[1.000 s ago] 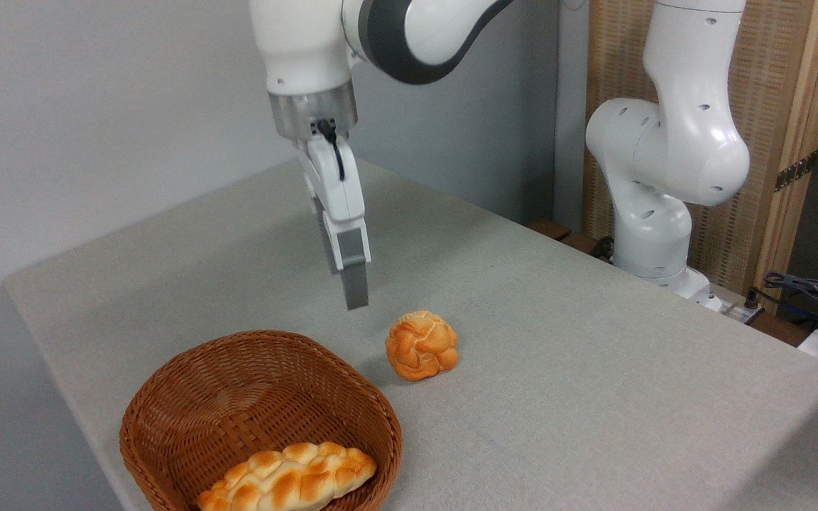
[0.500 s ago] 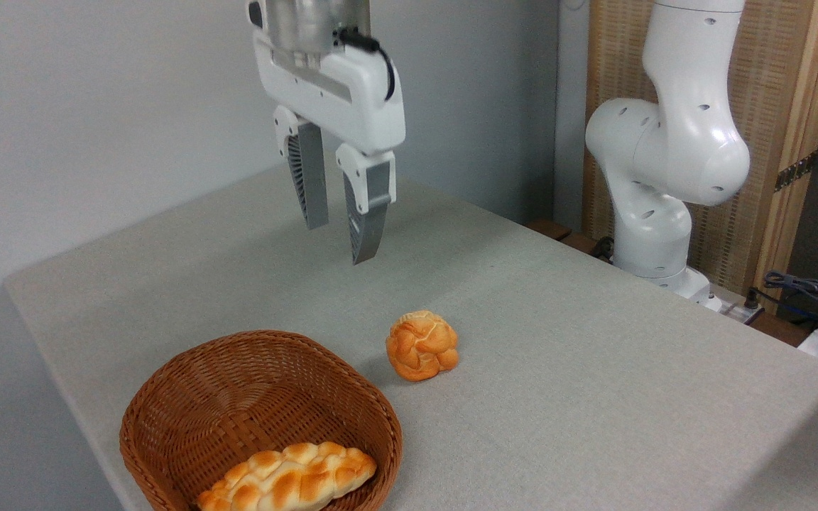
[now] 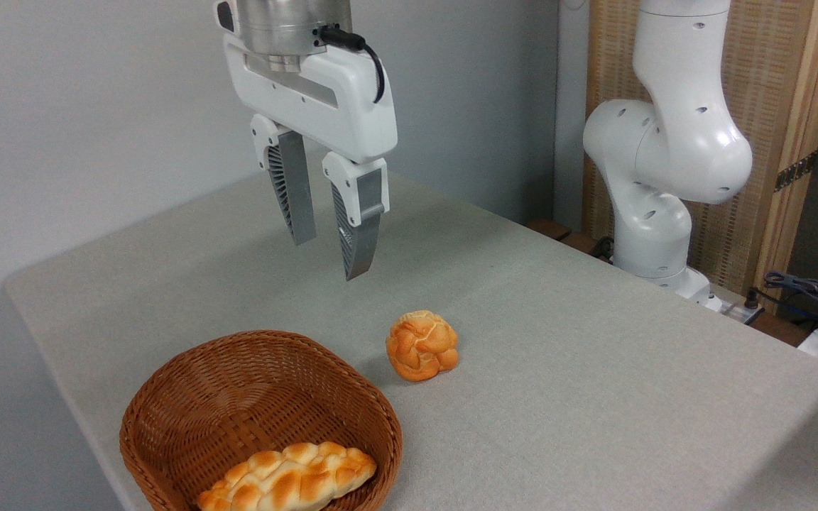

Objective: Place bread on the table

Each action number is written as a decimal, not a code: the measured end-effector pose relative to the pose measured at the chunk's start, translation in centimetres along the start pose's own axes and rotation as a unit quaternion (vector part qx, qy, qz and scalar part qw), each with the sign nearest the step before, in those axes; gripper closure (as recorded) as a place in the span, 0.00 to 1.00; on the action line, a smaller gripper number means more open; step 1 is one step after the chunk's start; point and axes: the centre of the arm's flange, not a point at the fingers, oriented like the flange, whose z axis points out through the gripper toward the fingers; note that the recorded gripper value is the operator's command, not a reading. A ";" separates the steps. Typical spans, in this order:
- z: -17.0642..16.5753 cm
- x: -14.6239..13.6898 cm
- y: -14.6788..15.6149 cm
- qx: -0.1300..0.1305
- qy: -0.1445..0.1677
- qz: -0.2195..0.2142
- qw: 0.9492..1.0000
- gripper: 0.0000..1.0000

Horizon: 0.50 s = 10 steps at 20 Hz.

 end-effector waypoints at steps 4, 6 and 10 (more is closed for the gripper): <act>0.3 1.1 0.8 -0.005 -0.006 0.011 1.000 0.00; 0.4 1.4 1.1 -0.006 -0.008 0.014 1.000 0.00; 0.5 1.1 0.8 -0.006 -0.010 0.010 1.000 0.00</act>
